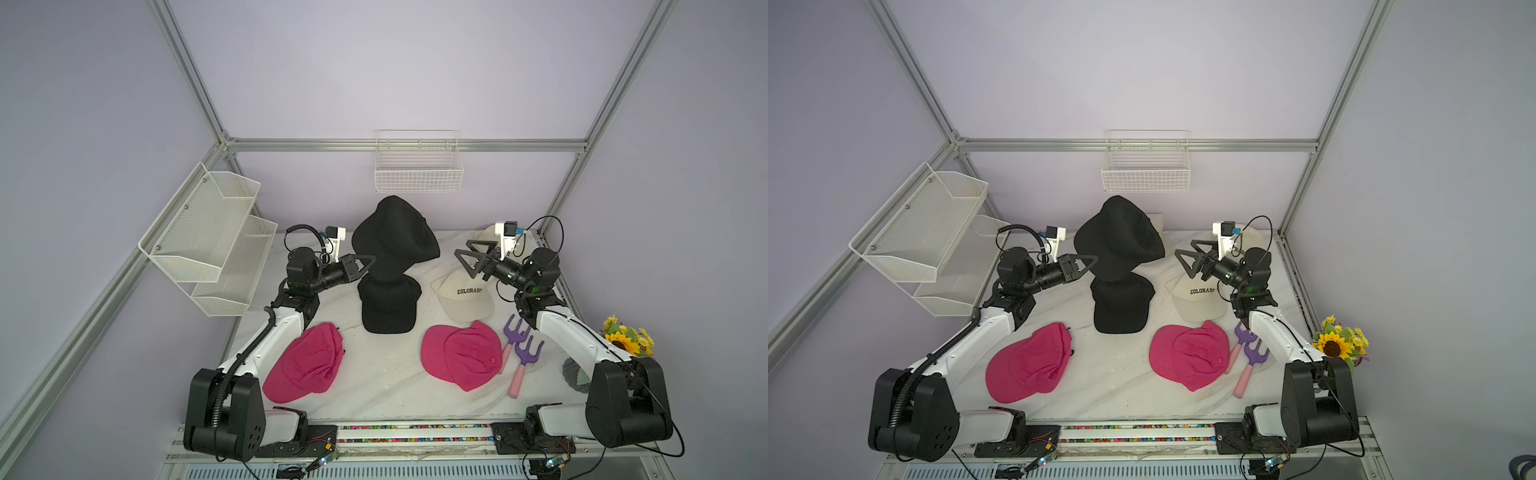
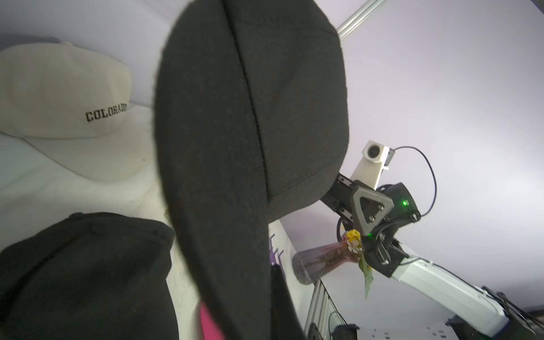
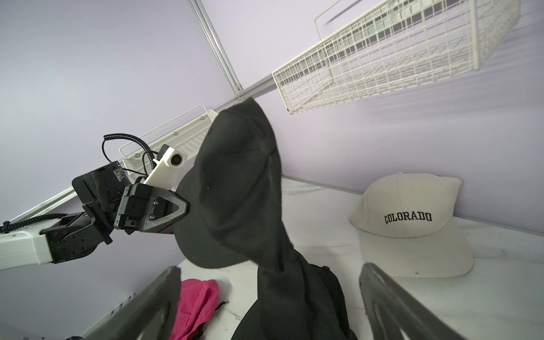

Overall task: Stack the baseball caps by color
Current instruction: Pick up the baseball cap from the center of the board.

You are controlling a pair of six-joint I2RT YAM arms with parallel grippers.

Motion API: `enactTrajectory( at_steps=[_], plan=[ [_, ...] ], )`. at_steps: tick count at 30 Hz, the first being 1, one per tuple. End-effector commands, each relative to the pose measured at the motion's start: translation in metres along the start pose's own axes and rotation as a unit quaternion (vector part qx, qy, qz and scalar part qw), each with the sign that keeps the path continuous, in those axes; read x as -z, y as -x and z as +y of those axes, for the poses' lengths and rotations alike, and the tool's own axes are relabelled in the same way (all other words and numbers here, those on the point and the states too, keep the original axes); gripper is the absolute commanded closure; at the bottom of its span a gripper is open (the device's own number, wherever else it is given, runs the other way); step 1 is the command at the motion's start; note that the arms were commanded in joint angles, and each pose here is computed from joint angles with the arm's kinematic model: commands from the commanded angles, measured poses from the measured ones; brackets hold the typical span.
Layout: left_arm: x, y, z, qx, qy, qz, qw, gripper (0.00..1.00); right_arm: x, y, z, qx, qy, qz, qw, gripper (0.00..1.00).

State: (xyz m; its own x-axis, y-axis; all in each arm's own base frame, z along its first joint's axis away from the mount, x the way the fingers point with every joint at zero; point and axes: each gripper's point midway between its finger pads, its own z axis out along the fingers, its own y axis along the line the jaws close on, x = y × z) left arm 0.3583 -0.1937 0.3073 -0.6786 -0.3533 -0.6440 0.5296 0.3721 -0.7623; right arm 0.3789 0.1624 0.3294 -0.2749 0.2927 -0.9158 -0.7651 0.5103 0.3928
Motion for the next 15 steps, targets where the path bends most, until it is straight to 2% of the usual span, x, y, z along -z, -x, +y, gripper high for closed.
enactTrajectory(
  at_steps=[1,4,8,11,15],
  plan=[
    [0.003,-0.015,-0.04,-0.036,-0.076,0.045,0.995,1.0,0.002,-0.007,0.019,0.026,0.051,0.022,0.998,0.03],
    [0.0,-0.021,-0.047,-0.041,-0.089,0.055,0.994,1.0,0.002,-0.018,0.022,0.028,0.072,0.046,0.996,0.04],
    [-0.006,-0.028,-0.058,-0.054,-0.109,0.072,0.99,1.0,0.009,-0.032,0.044,0.042,0.142,0.074,0.986,0.05],
    [-0.012,-0.035,-0.063,-0.068,-0.119,0.087,0.987,1.0,0.007,-0.034,0.039,0.039,0.129,0.073,0.988,0.06],
    [-0.022,-0.038,-0.062,-0.068,-0.12,0.097,0.986,1.0,0.001,-0.041,0.046,0.03,0.157,0.082,0.984,0.08]
  ],
)
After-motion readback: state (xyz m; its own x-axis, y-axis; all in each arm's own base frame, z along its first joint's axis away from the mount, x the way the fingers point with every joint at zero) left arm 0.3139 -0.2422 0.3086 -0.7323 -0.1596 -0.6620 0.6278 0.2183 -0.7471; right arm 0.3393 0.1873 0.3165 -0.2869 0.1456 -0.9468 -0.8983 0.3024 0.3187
